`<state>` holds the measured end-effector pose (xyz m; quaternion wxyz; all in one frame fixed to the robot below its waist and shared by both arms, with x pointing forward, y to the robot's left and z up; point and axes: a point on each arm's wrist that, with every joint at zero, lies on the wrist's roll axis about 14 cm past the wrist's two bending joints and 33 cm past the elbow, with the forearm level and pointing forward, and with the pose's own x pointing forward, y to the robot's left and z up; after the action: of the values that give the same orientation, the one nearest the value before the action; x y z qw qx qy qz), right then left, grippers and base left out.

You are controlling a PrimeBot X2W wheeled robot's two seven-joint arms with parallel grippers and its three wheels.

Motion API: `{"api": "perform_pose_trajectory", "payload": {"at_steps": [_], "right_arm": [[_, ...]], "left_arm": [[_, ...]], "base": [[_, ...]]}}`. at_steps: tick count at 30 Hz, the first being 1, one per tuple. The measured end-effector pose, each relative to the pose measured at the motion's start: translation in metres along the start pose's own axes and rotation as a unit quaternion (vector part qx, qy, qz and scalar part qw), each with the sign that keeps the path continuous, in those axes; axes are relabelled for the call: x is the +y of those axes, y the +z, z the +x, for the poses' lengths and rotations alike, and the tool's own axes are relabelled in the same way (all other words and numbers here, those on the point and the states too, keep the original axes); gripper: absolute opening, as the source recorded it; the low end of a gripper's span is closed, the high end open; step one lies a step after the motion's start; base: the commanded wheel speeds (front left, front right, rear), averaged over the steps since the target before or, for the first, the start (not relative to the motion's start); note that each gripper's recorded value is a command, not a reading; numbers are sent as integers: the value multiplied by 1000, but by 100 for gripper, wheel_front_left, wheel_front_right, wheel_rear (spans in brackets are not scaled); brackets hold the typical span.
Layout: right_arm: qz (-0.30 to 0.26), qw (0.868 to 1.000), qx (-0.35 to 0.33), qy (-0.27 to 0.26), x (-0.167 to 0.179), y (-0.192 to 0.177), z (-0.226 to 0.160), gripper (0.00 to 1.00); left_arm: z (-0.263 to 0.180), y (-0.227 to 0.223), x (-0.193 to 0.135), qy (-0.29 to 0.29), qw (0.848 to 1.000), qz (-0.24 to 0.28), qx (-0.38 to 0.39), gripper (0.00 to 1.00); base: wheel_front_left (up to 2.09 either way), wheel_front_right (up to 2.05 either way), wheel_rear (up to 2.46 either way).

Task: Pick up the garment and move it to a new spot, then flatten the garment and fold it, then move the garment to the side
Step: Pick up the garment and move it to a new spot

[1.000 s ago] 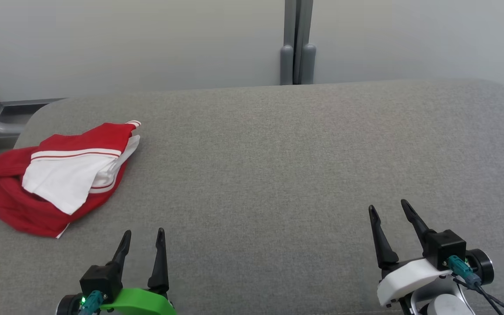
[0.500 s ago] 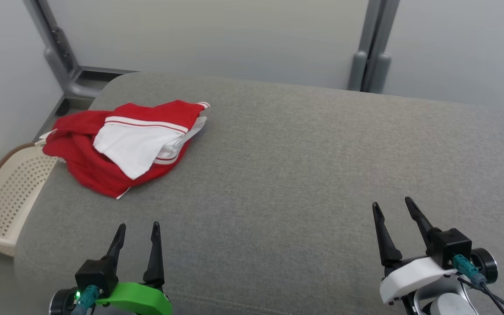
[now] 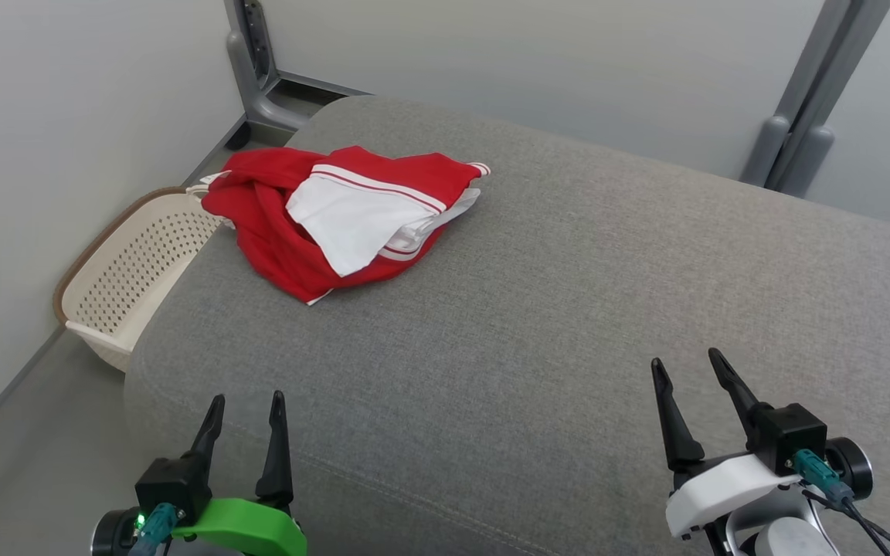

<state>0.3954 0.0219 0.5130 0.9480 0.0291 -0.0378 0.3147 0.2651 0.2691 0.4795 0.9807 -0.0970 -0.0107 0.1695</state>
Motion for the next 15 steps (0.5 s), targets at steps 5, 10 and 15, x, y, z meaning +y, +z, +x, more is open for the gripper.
{"api": "perform_pose_trajectory", "payload": {"at_steps": [5, 10, 15], "right_arm": [[3, 1000, 5, 4, 2, -4, 2, 100], [4, 1000, 8, -11, -8, -7, -2, 100], [-1, 999, 9, -36, -27, -9, -6, 100]], "left_arm": [[0, 0, 2, 3, 1000, 3, 2, 100], [22, 19, -11, -30, 999, 16, -13, 100], [68, 58, -32, -81, 995, 55, -32, 100]], "base": [[0, 0, 0], [0, 0, 0], [0, 0, 0]]}}
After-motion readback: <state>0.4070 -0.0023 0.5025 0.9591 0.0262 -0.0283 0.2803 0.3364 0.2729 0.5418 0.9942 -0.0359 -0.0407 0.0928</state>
